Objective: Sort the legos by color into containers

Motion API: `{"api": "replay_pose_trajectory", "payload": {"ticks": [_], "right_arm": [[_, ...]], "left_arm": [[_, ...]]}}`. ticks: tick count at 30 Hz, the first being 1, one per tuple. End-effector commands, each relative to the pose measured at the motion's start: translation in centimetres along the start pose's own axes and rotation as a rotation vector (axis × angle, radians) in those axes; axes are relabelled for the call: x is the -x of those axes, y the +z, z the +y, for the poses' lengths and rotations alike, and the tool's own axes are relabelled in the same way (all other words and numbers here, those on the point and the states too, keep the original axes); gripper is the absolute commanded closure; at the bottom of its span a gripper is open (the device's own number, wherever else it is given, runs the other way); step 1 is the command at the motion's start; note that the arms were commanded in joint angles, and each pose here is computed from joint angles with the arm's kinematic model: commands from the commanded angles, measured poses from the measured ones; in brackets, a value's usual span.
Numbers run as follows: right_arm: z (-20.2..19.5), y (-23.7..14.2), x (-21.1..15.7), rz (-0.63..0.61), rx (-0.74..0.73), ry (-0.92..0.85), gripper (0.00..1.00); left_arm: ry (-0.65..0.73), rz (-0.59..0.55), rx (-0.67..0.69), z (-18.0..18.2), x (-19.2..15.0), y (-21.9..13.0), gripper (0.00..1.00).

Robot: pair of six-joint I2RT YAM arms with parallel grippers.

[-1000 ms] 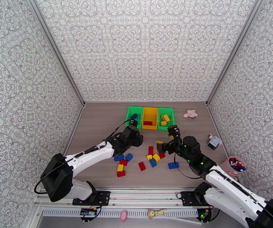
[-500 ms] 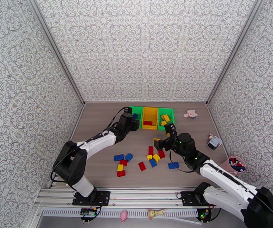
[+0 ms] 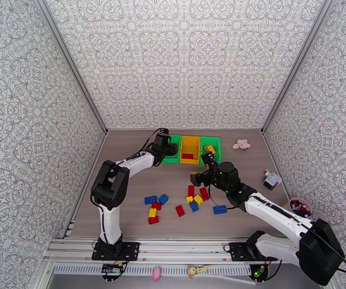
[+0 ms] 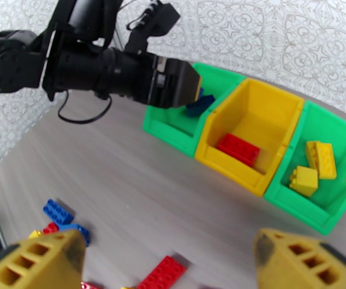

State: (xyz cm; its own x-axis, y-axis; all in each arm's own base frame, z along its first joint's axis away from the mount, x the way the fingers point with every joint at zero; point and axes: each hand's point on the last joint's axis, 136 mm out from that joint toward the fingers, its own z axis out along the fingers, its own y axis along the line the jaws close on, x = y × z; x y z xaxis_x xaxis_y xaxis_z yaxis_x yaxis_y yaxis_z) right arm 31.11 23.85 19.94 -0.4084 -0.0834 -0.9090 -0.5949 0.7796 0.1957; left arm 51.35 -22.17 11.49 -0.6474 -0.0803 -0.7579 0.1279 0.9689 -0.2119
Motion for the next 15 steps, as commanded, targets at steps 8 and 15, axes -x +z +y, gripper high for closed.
{"api": "replay_pose_trajectory", "payload": {"ticks": [8, 15], "right_arm": [[-0.3, -0.6, 1.5, -0.024, -0.037, -0.010, 0.05], [-2.6, -1.5, 0.9, 0.002, -0.178, 0.043, 0.06]], "left_arm": [[0.056, -0.049, -0.033, -0.9, 2.6, -3.2, 0.11], [0.107, -0.106, -0.070, -2.0, 3.2, -8.3, 0.02]]}}
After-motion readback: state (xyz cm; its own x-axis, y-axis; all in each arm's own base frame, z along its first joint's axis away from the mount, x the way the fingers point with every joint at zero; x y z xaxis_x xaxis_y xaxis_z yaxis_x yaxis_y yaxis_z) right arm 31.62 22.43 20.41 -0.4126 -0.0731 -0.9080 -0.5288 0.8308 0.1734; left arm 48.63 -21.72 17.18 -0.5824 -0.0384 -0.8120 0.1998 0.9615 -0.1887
